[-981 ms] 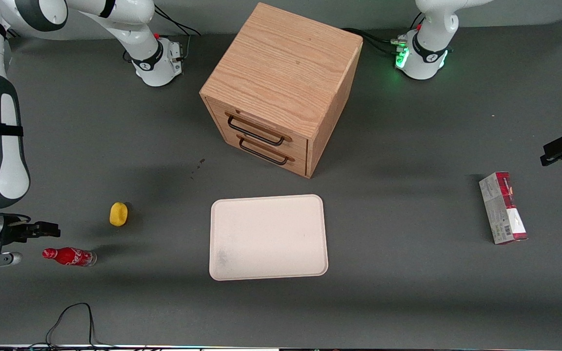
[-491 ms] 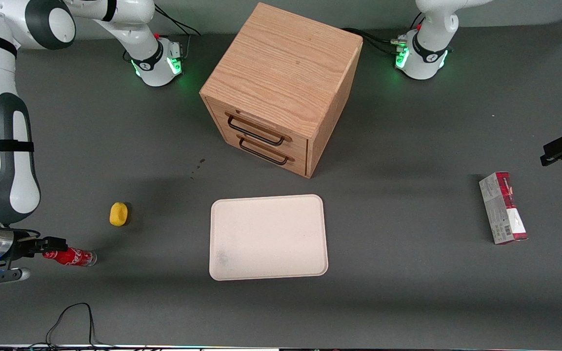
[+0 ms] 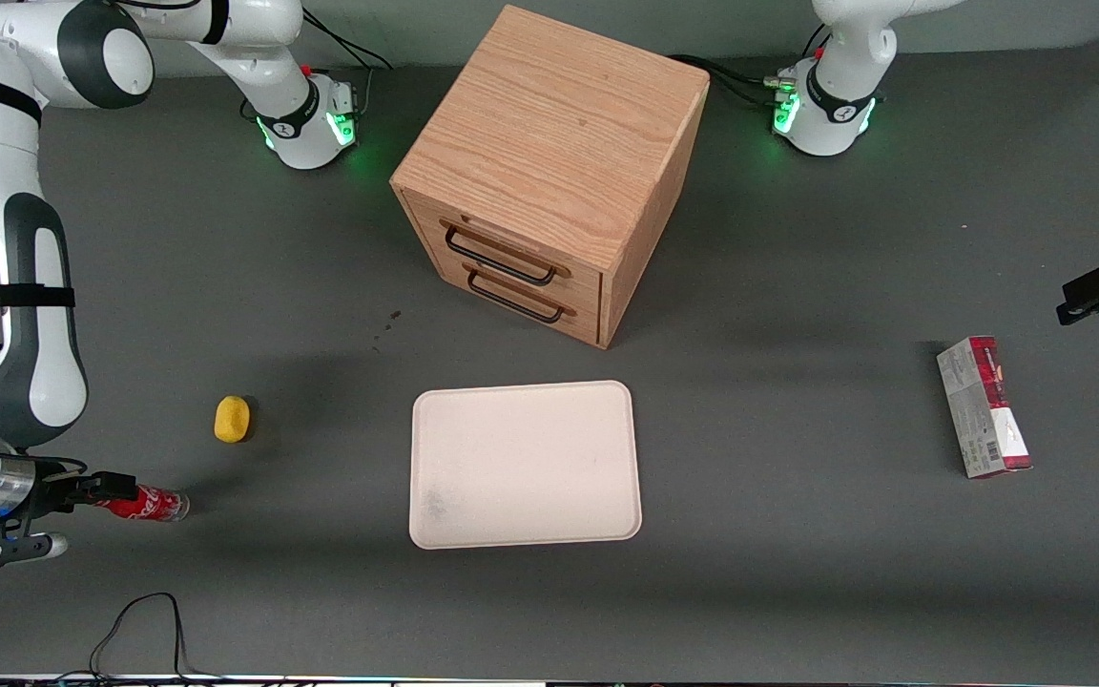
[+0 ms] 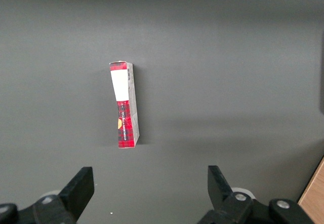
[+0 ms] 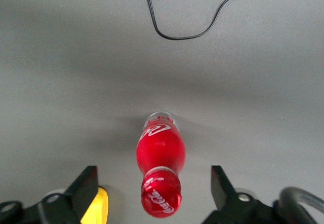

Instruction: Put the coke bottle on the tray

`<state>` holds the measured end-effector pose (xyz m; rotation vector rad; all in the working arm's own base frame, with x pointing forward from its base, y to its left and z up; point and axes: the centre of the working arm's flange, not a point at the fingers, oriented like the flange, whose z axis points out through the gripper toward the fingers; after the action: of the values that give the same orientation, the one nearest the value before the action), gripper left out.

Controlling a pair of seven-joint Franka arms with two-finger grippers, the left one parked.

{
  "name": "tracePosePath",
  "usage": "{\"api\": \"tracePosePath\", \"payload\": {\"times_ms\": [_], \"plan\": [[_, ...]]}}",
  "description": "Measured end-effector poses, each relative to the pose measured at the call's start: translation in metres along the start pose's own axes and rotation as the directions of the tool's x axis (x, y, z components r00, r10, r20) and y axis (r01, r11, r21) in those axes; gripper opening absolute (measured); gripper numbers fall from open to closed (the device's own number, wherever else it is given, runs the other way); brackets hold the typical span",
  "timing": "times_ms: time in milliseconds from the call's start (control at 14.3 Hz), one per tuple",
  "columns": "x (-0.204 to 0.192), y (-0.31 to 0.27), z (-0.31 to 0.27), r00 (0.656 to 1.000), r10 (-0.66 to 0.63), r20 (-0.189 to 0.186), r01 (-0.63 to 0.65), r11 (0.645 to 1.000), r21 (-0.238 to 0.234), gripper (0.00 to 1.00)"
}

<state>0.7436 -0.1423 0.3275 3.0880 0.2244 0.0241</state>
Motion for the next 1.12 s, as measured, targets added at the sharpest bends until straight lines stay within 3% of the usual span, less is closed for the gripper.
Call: {"api": "tracePosePath", "payload": {"times_ms": [70, 491, 911, 1121], "plan": [[0.000, 0.000, 0.000, 1.000, -0.001, 0.001, 0.001, 1.000, -0.001, 0.96], [0.000, 0.001, 0.000, 1.000, -0.007, 0.006, 0.007, 1.000, -0.013, 0.32], [0.000, 0.000, 0.000, 1.000, -0.008, 0.009, 0.008, 1.000, -0.012, 0.31], [-0.009, -0.001, -0.012, 0.997, -0.005, 0.077, 0.005, 1.000, 0.003, 0.31]]}}
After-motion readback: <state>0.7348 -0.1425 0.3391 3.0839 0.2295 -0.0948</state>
